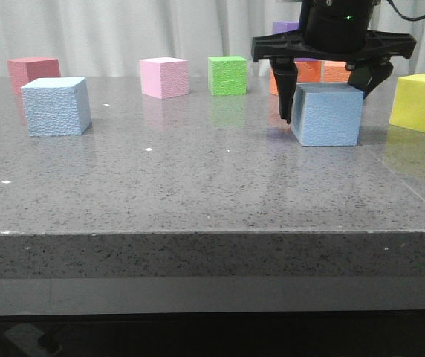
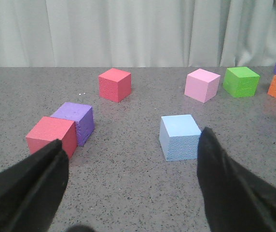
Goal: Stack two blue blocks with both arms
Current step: 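Lower the right gripper onto the light-blue cube nearer it and grasp, then carry the light-blue cube toward the table center and set it down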
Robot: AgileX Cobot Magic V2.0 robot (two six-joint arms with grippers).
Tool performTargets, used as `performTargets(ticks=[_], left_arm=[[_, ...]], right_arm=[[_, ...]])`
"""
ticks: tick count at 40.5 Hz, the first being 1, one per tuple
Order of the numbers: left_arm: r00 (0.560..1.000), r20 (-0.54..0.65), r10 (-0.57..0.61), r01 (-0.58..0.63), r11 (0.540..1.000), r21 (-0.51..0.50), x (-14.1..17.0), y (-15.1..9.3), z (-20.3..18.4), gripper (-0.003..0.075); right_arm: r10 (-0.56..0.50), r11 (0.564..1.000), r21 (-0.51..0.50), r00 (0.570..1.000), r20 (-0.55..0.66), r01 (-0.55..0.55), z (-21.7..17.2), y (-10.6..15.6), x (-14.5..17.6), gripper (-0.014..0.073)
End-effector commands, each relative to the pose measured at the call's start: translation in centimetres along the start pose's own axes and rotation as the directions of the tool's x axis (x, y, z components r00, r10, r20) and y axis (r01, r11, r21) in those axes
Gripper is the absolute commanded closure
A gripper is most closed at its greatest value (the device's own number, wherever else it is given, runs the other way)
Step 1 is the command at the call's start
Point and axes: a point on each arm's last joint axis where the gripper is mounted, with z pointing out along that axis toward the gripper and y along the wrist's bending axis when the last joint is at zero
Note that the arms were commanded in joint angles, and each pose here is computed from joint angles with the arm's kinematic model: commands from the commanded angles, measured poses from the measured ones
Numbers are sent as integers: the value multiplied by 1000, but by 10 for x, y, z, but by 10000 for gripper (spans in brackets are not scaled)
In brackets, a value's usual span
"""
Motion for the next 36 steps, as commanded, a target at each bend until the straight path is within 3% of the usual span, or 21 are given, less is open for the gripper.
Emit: performTargets(ticks=[1,4,9,23,31,36], left_arm=[[995,96,-7,8,1000,-3,-15,0,-1,176],[995,96,-7,8,1000,-3,-15,0,-1,176],[995,96,-7,8,1000,-3,-15,0,-1,176],[995,96,-7,8,1000,-3,-15,0,-1,176],[995,96,-7,8,1000,-3,-15,0,-1,176],[995,96,-7,8,1000,-3,-15,0,-1,175]], right_arm=[[15,999,-53,993,114,-9,-31,0,-13,102],[18,998,-56,994,112,-11,-31,0,-13,190],[36,995,-95,994,107,-26,-37,5,-11,251],[-61,978,-180,974,220,101,-75,64,-14,251],[-53,979,-186,982,183,88,-62,93,-15,250],[2,985,-172,988,152,25,-49,98,-18,250]])
